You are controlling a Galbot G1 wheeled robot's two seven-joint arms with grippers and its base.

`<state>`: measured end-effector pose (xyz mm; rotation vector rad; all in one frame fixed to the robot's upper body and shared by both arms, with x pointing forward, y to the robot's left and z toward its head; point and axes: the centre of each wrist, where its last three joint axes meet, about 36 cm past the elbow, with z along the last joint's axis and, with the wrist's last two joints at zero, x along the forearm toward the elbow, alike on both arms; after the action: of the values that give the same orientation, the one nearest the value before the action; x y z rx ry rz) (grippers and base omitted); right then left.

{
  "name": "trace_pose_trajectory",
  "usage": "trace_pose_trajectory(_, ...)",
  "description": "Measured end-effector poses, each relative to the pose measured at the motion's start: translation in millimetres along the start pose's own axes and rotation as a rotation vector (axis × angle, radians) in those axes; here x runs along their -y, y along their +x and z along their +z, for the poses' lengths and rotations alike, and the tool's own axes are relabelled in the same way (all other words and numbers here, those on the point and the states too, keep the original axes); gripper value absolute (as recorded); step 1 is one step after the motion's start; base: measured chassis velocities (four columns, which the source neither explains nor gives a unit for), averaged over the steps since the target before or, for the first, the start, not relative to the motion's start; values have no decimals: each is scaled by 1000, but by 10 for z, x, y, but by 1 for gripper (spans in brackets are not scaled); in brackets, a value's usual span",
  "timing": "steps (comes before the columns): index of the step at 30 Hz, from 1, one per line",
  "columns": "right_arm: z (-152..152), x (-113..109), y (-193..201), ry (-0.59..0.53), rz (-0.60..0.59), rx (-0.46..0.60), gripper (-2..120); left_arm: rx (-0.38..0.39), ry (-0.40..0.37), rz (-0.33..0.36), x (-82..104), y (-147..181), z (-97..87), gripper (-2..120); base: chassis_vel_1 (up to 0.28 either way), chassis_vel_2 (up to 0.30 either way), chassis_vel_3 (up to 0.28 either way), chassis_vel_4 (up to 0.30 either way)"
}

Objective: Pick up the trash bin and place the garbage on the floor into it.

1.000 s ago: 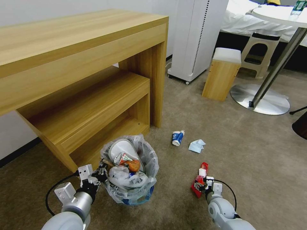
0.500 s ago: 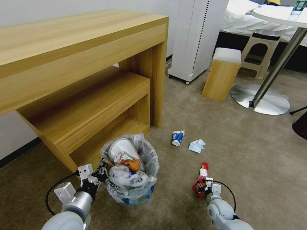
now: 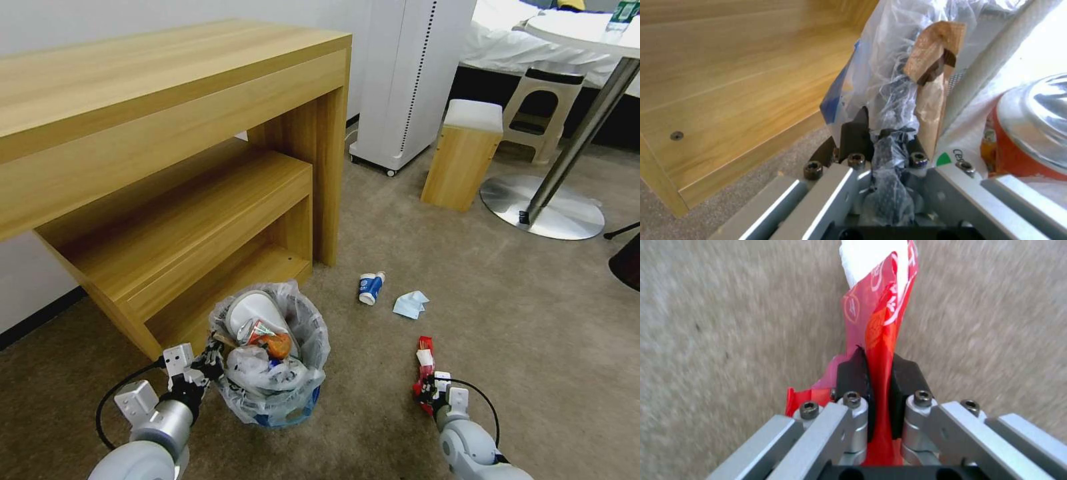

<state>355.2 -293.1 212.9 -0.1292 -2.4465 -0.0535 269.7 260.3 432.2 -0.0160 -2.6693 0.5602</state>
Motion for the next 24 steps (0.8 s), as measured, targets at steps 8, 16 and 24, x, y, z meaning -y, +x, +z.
trace_pose_trajectory(8, -296, 138, 188, 3, -65, 158, 3, -6, 0, -12, -46, -70, 38, 1, 0, 0, 0, 0)
trace_pose_trajectory(16, -833, 63, 516, 38, -217, 404, 3, -16, -2, -18, -65, -87, 82, 1, 0, 0, 0, 0)
trace_pose_trajectory(24, -1370, -111, 890, 57, -331, 532, 3, -33, -10, -20, -79, -91, 117, 1, 0, 0, 0, 0)
